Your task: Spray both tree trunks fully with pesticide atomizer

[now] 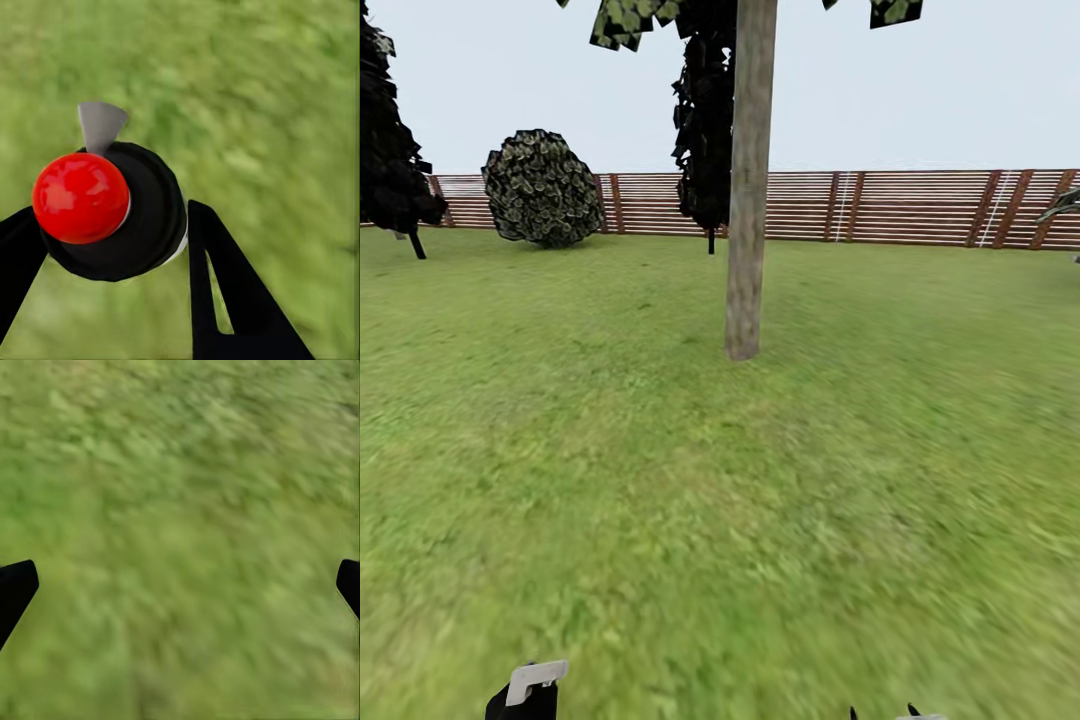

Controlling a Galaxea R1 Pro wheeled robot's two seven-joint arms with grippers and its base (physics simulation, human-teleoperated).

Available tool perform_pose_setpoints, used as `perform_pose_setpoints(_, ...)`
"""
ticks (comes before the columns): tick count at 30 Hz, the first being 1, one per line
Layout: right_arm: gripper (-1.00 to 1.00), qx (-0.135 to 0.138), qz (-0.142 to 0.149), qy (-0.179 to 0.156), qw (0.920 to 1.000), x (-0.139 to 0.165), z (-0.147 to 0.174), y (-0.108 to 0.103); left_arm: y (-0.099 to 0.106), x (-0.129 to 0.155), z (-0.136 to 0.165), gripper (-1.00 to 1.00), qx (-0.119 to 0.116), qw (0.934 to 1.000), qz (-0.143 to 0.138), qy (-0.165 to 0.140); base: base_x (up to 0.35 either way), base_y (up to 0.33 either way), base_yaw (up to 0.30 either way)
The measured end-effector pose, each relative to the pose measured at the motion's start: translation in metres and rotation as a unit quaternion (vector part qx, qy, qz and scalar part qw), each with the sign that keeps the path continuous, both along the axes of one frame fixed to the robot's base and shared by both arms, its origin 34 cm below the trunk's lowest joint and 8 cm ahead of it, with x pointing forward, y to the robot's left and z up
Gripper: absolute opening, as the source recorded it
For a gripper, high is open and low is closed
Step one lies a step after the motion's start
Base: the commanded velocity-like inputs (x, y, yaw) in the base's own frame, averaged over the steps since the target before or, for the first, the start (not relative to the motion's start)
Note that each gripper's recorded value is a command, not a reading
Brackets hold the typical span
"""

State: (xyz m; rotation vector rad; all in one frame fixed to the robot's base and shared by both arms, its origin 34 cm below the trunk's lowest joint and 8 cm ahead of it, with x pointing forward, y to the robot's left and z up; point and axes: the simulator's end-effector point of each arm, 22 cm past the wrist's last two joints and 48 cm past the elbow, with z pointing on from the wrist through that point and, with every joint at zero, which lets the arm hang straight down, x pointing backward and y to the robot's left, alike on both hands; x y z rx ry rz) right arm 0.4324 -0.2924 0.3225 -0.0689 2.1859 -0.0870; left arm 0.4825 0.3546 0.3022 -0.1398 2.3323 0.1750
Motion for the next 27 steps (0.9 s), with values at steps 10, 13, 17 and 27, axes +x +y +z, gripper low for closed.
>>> perform_pose_setpoints(10,1.0,0.0,0.0,0.0,1.0,0.0,0.0,0.0,-0.0001,0.0,0.0,-1.0,0.0,1.0,-0.001,0.0,0.337,-0.078,0.0)
perform_pose_setpoints(13,1.0,0.0,0.0,0.0,1.0,0.0,0.0,-0.0001,-0.0001,0.0,0.0,-1.0,0.0,1.0,-0.001,0.0,0.337,-0.078,0.0)
perform_pose_setpoints(17,1.0,0.0,0.0,0.0,1.0,0.0,0.0,0.0002,-0.0001,0.0,0.0,-1.0,0.0,1.0,-0.001,0.0,0.337,-0.078,0.0)
perform_pose_setpoints(27,1.0,0.0,0.0,0.0,1.0,0.0,0.0,0.0001,-0.0001,-0.0001,0.0,-1.0,0.0,1.0,-0.001,0.0,0.337,-0.078,0.0)
